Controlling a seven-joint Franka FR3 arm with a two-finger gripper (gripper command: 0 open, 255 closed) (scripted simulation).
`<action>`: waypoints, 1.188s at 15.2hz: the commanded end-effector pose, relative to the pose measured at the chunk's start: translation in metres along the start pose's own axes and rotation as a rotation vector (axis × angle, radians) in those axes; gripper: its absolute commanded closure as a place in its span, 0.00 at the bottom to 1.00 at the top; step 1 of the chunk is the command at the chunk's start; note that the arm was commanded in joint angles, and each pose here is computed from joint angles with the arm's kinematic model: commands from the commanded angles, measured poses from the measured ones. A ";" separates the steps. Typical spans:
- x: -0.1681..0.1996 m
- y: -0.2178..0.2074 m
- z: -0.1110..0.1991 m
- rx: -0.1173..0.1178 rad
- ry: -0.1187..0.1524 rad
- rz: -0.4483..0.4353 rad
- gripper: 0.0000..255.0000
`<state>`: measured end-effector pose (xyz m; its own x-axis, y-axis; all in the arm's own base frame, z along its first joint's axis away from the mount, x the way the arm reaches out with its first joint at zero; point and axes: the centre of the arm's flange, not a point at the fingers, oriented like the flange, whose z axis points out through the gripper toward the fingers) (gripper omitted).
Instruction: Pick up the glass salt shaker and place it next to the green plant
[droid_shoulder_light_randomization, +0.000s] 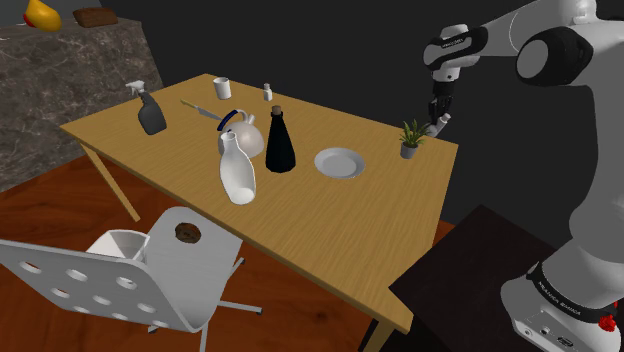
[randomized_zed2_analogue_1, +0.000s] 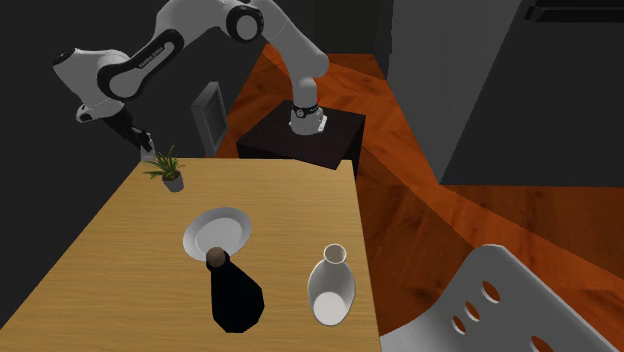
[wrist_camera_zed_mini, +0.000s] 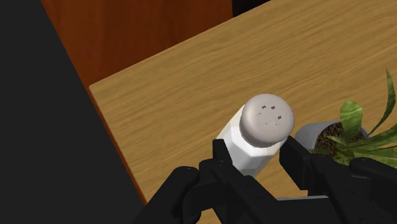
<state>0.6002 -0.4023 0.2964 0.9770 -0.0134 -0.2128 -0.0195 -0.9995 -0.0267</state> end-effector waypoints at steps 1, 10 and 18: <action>0.003 0.000 0.010 0.000 0.000 0.000 1.00; 0.013 0.001 0.056 0.000 0.000 0.000 1.00; 0.015 0.002 0.065 0.000 0.000 0.000 1.00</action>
<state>0.6009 -0.4021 0.2296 0.9771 -0.0132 -0.2125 -0.0193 -0.9995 -0.0266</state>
